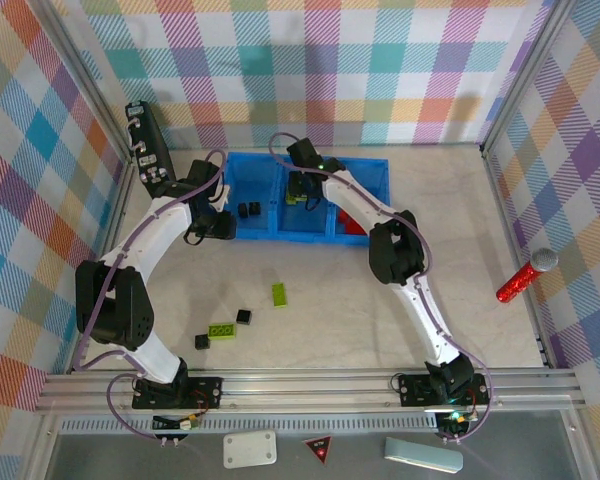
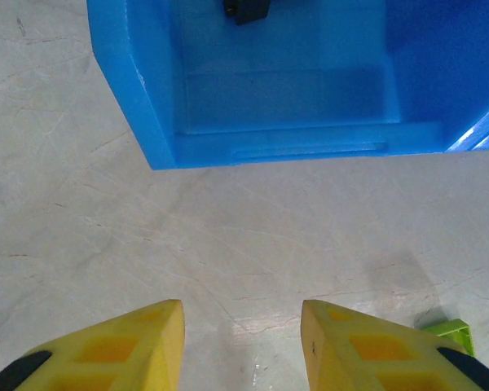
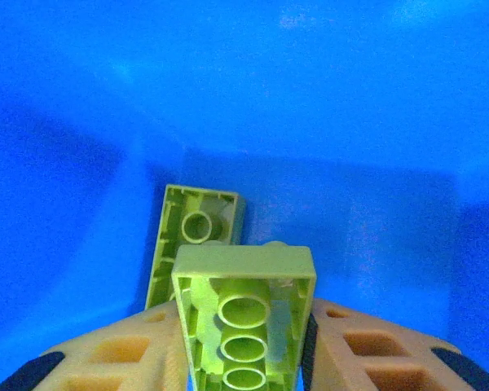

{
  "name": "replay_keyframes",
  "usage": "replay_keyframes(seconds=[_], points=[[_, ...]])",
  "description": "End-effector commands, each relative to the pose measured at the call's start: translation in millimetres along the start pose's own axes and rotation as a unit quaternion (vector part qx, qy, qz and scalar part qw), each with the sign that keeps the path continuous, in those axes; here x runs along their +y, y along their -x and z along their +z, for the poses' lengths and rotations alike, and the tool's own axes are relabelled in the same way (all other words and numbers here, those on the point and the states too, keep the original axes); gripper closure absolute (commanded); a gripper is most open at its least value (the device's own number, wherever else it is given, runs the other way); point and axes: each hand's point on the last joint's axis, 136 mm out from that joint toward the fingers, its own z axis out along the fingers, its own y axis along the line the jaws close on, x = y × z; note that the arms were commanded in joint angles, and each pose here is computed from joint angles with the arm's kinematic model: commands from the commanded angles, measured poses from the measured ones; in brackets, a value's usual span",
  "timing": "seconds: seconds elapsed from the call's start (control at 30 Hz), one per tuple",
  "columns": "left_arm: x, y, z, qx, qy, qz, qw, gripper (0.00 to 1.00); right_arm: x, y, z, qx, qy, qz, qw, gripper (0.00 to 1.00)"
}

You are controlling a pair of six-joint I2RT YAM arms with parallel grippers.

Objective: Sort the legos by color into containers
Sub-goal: Place the lego in the container.

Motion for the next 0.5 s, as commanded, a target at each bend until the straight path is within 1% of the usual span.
replay_keyframes(seconds=[0.0, 0.2, 0.37, 0.47], points=[[5, 0, 5, 0.0, 0.007, 0.0, 1.0, 0.58, 1, 15, 9, -0.031, 0.004, 0.018, 0.999, 0.62], [5, -1, 6, 0.004, 0.004, 0.0, 1.0, 0.58, -1, 14, 13, -0.033, -0.001, 0.023, 0.999, 0.59], [4, -1, 7, 0.007, 0.001, -0.001, 1.0, 0.59, -4, 18, 8, -0.037, -0.01, 0.022, 0.999, 0.53], [3, -1, 7, 0.007, 0.001, -0.001, 1.0, 0.58, -2, 22, 3, -0.043, -0.007, 0.022, 0.999, 0.51]])
